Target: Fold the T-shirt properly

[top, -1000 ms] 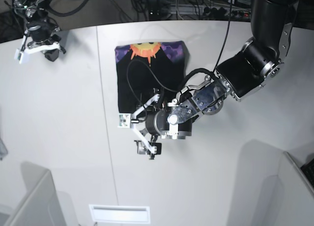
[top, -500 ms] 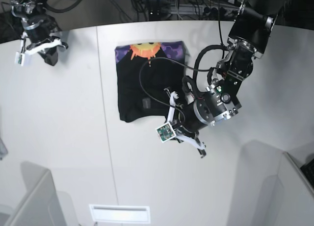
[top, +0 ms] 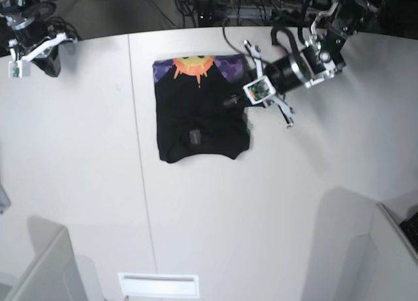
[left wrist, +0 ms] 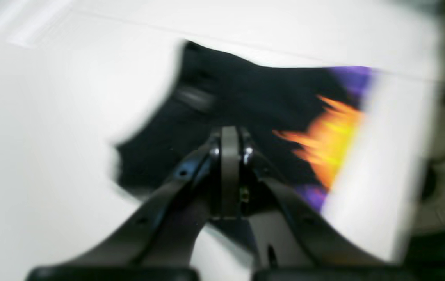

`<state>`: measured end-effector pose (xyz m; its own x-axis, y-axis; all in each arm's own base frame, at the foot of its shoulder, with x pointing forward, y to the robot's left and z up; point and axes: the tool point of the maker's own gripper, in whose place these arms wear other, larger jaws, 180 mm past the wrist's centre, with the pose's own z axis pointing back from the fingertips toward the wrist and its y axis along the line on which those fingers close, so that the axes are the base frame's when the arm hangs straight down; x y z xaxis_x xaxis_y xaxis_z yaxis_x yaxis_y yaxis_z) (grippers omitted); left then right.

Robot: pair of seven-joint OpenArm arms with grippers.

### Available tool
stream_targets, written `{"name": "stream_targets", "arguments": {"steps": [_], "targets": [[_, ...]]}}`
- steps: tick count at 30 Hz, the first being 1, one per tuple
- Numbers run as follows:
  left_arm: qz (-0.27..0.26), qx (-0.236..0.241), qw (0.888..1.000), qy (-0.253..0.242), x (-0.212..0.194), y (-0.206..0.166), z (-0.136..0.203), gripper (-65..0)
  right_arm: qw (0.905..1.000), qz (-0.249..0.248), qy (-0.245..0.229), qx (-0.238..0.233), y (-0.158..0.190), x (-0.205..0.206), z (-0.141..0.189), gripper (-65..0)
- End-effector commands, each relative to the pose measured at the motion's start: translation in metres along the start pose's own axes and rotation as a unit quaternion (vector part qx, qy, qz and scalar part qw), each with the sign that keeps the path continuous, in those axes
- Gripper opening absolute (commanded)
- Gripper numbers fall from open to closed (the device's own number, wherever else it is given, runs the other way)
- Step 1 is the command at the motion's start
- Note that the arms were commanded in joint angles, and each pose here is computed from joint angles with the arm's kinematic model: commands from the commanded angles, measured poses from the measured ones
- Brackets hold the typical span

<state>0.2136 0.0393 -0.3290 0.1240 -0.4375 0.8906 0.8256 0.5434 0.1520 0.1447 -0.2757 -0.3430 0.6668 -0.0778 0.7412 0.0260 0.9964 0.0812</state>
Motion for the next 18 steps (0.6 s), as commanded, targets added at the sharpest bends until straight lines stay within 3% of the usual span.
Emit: {"name": "stream_targets", "arguments": {"steps": [1,8,14,18], "targets": [[0.011,0.024,0.999,-0.032,0.011,0.007,0.009,-65.0,0.9996,0.026,-0.004,-0.008,-0.005,0.006,0.006,-65.0],[0.069,0.073,0.994,0.037,-0.039,0.000,0.053,-65.0,0.9831,0.128,0.102,-0.081,-0.034,-0.035,0.022,-65.0],[0.114,0.069,0.986,0.101,-0.076,-0.031,0.086,-65.0,0.9719,0.135,0.171,-0.089,-0.040,-0.067,0.040,-65.0],[0.161,0.039,0.975,0.149,-0.098,-0.078,0.109,-65.0,0.9538,0.129,0.253,-0.099,-0.046,-0.098,0.057,-65.0]]}}
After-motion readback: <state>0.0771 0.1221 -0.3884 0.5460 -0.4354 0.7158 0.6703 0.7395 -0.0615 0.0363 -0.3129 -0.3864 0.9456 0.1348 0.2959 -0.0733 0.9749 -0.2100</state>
